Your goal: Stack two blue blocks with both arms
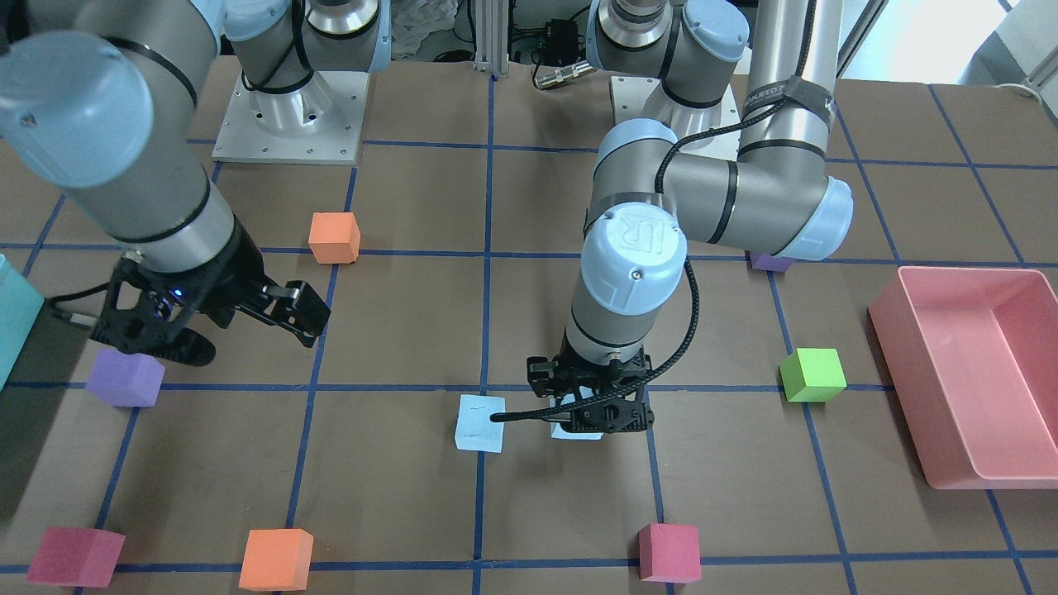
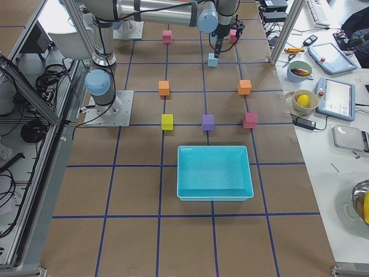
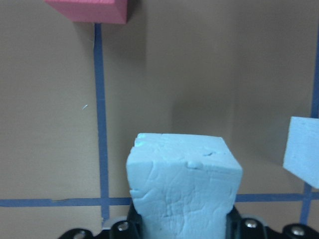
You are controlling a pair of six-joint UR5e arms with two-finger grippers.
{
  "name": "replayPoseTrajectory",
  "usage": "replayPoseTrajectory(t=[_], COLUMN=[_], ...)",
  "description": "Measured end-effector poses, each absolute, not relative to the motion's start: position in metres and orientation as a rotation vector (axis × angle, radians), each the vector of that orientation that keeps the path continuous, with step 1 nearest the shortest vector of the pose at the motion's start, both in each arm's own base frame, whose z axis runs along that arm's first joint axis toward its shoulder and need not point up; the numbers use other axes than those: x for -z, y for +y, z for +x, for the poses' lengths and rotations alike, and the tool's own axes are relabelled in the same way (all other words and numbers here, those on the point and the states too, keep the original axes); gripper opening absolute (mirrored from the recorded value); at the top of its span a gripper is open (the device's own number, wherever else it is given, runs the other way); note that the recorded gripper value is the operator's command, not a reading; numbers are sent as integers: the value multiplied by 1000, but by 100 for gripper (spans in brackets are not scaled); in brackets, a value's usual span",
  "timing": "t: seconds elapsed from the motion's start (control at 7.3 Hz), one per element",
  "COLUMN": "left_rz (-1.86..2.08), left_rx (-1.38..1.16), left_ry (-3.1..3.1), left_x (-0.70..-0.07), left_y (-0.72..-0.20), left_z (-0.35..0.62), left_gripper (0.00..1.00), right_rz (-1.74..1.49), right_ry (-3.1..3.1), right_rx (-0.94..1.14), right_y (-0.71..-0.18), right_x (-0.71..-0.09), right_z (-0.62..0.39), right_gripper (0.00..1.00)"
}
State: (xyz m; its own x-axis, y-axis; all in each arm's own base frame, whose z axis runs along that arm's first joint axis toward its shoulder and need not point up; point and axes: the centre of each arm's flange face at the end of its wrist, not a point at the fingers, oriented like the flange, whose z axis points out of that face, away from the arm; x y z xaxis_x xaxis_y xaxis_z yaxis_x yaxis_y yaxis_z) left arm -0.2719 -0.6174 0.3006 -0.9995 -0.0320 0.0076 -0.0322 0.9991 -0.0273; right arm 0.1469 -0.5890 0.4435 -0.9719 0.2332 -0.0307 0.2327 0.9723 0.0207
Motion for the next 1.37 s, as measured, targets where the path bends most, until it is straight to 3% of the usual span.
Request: replayPoseTrajectory(t=[0.55,1.23,1.37], left_rz=[36,-8,-9], left_rx=[-40,24,31], left_ry=[-3132,-3141,-3138], left_x=[-281,-264,-261], left_y=[-624,-613,-613], left_z=[-354,-373,-374], left_gripper=[0,0,4], right_rz=[281,204,204], right_ry=[3093,3105,3106], right_rx=[-47,-66,-74], right_y=[-514,-485,-484], right_x=[-488,-492,-492], right_z=[138,137,136], right_gripper=[100,100,100])
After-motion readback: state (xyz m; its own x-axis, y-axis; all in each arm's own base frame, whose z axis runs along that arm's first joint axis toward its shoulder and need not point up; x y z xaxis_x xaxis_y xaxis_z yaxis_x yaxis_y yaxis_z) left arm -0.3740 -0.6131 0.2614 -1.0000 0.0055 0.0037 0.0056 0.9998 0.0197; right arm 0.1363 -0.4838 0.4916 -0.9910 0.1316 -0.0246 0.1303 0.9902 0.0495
